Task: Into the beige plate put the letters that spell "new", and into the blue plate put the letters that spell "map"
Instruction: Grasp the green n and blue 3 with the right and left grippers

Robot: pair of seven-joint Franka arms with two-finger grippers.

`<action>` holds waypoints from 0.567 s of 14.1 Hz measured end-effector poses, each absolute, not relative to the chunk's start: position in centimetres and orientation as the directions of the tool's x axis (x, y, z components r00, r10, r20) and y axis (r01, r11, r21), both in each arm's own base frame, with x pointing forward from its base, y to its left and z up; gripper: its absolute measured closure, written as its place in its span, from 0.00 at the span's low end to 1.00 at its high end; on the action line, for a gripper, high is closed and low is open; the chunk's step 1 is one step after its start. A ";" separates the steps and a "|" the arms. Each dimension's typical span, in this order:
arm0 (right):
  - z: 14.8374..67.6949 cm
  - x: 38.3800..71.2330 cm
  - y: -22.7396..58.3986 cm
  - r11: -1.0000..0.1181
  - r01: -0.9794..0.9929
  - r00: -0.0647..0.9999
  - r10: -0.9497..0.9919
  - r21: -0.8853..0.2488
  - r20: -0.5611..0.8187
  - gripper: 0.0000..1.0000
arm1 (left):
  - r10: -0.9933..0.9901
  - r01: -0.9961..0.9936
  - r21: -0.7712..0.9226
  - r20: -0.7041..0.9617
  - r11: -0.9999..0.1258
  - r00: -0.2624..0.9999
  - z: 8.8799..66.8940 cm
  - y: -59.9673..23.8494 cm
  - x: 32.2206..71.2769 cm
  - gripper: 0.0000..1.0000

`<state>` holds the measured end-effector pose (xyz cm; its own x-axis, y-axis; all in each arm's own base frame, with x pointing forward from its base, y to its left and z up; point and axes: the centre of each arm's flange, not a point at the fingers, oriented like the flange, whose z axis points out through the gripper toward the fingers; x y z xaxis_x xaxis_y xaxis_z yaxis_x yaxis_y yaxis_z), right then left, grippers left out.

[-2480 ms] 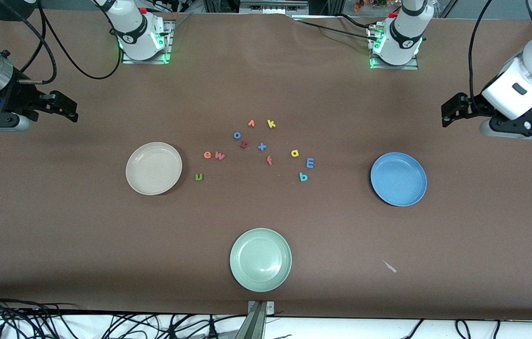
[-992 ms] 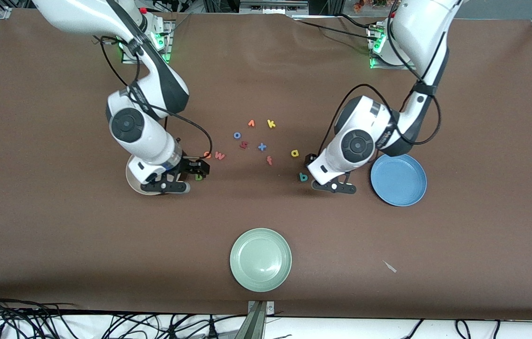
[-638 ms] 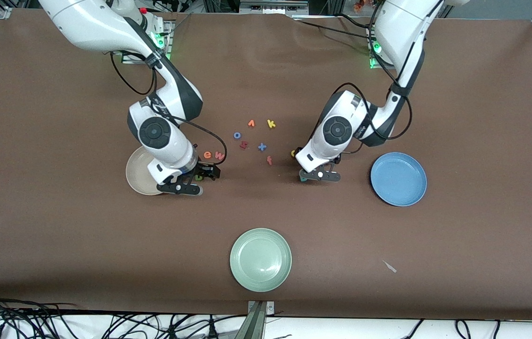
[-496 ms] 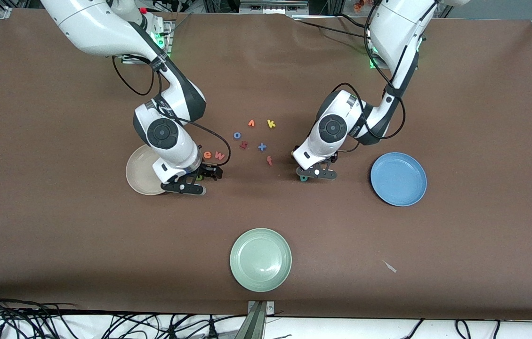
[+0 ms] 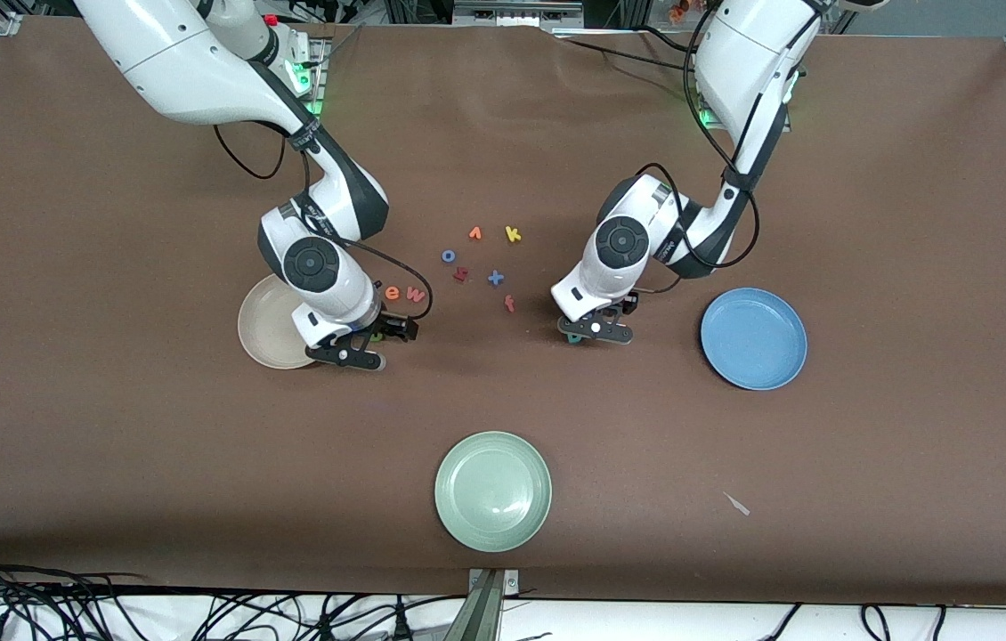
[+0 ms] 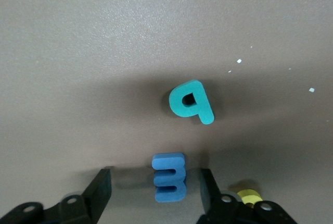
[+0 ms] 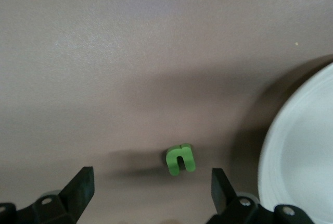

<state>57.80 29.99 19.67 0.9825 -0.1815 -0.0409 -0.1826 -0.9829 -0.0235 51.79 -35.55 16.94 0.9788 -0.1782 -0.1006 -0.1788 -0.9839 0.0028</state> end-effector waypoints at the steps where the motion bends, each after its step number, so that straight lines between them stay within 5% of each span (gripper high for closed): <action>1: 19.2 57.7 30.0 -0.983 -0.182 0.982 -0.181 -0.023 -0.045 0.00 | -0.184 -0.185 0.000 -0.098 -0.983 0.978 16.9 -35.6 51.8 0.37; 4: 18.5 57.2 29.8 -0.985 -0.172 0.984 -0.171 -0.013 -0.049 0.00 | -0.192 -0.192 0.002 -0.087 -0.981 0.978 17.3 -36.0 51.9 0.69; 8: 18.1 57.7 28.5 -0.993 -0.120 0.992 -0.120 0.003 -0.033 0.04 | -0.187 -0.188 -0.006 -0.096 -0.982 0.978 17.9 -35.7 52.2 0.73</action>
<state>57.72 28.47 18.09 0.9922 -0.1204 -0.0330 -0.1204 -0.9927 0.0030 52.16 -35.73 17.89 0.9778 -0.1866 -0.0957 -0.1881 -0.9821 -0.0062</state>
